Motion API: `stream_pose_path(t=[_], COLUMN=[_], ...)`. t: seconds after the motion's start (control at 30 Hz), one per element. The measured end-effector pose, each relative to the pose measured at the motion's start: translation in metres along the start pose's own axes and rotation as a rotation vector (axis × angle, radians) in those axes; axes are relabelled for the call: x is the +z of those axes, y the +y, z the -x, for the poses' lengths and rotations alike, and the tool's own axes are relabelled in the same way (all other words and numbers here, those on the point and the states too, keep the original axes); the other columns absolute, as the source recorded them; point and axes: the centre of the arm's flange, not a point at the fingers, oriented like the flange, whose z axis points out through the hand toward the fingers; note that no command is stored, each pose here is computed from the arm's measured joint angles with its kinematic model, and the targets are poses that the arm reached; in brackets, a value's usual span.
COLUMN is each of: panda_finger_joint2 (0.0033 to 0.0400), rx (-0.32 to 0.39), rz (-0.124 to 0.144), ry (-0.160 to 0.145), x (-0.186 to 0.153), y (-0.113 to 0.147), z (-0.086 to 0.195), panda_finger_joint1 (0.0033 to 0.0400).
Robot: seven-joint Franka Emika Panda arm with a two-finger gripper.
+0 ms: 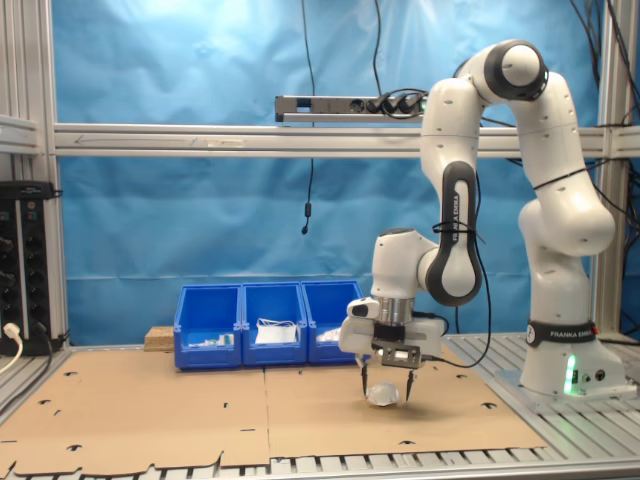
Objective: Pick and place sorting task of medical equipment.
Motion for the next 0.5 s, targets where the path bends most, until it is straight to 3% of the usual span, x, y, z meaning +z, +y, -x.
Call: stream_pose_path(t=[0.5], panda_finger_joint2=[0.04], rx=[0.003], rz=[0.001], ry=[-0.001], x=[0.0001], y=[0.0012], z=[0.0006], panda_finger_joint1=[0.04])
